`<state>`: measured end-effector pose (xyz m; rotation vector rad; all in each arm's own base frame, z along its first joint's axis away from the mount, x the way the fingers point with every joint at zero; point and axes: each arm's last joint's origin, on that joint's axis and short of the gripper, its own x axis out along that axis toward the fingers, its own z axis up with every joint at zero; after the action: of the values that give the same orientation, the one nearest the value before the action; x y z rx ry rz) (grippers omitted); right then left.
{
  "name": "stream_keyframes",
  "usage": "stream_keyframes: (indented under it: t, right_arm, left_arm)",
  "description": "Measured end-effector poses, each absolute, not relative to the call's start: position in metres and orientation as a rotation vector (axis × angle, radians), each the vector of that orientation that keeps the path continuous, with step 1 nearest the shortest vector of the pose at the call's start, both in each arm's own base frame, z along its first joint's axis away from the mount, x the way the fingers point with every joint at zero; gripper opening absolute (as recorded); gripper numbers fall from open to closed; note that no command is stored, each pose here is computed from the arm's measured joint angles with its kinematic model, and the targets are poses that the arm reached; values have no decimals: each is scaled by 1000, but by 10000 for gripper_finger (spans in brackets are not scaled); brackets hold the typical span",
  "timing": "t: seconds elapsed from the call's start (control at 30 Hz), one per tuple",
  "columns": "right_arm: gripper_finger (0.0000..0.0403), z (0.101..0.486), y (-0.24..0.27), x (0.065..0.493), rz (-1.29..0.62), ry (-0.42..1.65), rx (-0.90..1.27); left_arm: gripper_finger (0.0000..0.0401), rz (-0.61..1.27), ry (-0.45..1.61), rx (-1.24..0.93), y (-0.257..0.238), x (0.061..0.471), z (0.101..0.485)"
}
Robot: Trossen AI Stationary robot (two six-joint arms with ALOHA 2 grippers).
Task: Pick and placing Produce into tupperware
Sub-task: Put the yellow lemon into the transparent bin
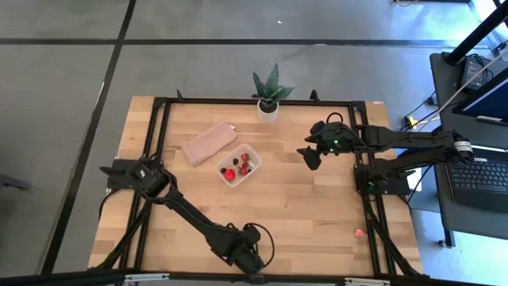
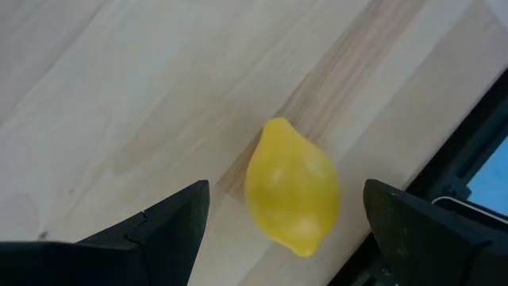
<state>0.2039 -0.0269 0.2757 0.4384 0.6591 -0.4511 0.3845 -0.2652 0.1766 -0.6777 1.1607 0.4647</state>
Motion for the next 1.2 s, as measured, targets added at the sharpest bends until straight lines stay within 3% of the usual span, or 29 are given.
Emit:
stream_keyframes:
  t: [0.7, 0.93, 1.2]
  right_arm:
    - [293, 275, -27, 203, -452, 668, 438]
    - [293, 275, -27, 203, -453, 670, 440]
    - [293, 275, -27, 203, -455, 671, 443]
  left_arm:
    - [311, 507, 1243, -672, -264, 386, 154]
    - [278, 407, 1256, -559, -260, 390, 154]
    - [273, 315, 1292, -484, -262, 390, 154]
